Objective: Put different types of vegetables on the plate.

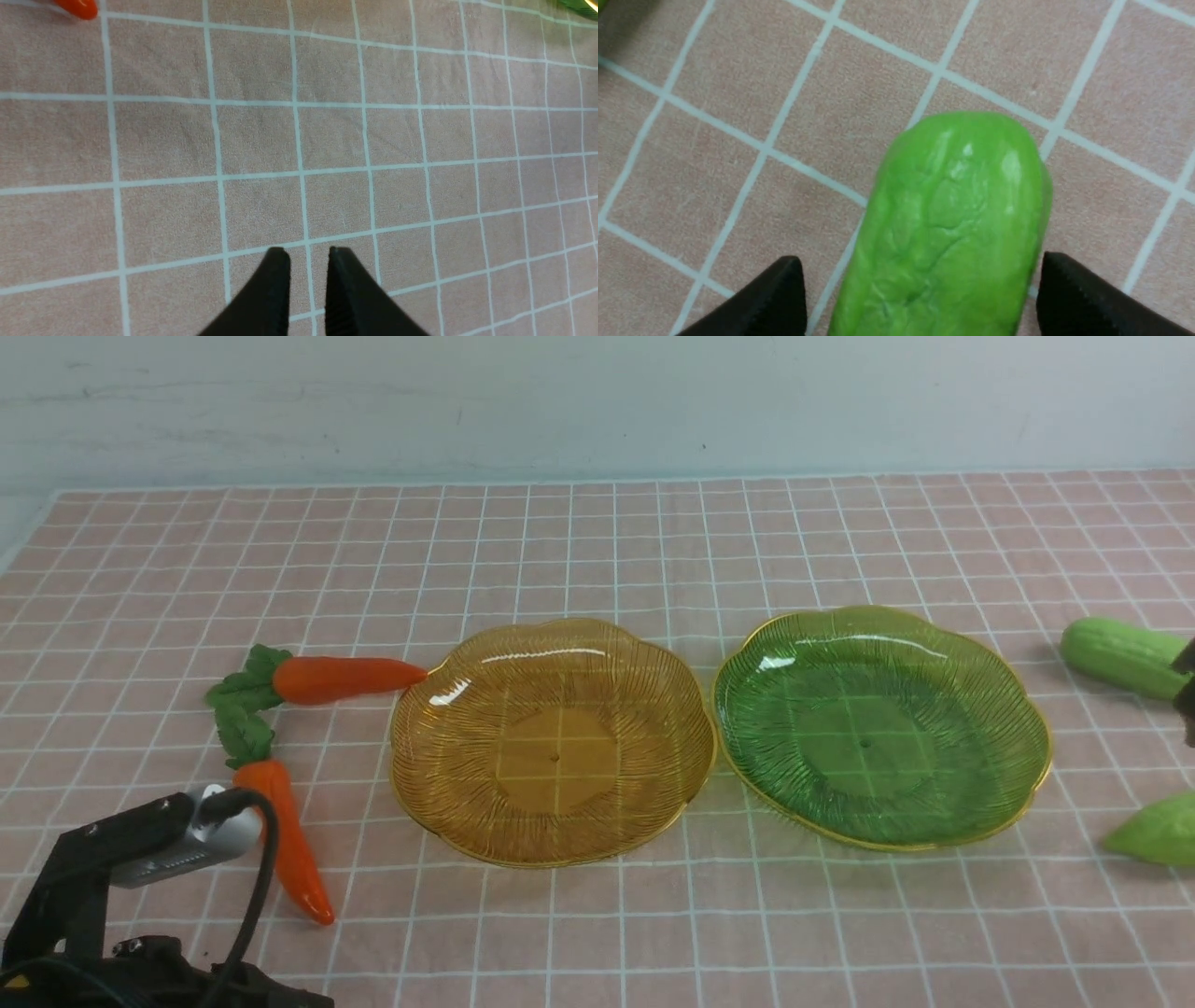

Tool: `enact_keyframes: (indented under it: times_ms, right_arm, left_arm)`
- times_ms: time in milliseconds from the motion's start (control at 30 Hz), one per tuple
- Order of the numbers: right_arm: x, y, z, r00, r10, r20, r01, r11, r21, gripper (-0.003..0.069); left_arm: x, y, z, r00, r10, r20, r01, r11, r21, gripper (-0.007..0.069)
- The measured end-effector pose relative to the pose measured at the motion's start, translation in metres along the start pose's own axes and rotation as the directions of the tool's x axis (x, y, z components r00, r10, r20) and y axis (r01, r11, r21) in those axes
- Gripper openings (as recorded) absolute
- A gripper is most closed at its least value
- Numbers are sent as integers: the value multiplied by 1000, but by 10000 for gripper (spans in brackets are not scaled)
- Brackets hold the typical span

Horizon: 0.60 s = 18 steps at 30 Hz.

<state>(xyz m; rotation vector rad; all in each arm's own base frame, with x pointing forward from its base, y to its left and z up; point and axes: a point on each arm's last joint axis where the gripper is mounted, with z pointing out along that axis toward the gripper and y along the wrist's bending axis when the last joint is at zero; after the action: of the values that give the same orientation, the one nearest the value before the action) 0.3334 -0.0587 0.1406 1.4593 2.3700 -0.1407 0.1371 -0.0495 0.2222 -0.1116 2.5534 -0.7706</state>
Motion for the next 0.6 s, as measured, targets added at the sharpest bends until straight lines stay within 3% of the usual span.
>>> enact_keyframes:
  times_ms: [67,167,267,367,433,500,600]
  right_arm:
    - [0,0,0,1000,-17,-4,17,1000,2,529]
    - [-1,-3,-5,996,-94,-8,94,995,24,398]
    - [-9,-2,-22,980,-196,6,196,980,31,388]
    - [-24,17,-71,952,-299,69,304,947,-99,389]
    - [-20,40,-106,893,-425,149,450,864,-228,389]
    - [-1,64,-128,805,-553,215,592,733,-334,389]
    - [34,87,-132,687,-682,250,717,583,-381,389]
  left_arm:
    - [0,0,0,1000,0,0,0,1000,0,105]
    - [0,0,0,1000,0,0,0,1000,0,105]
    - [0,0,0,1000,0,0,0,1000,0,105]
    - [0,0,0,1000,0,2,0,1000,-1,105]
    - [-1,0,0,1000,0,12,0,1000,-4,105]
    - [-2,1,0,1000,-1,27,1,1000,-10,105]
    - [-3,1,0,1000,-1,28,1,1000,-10,105]
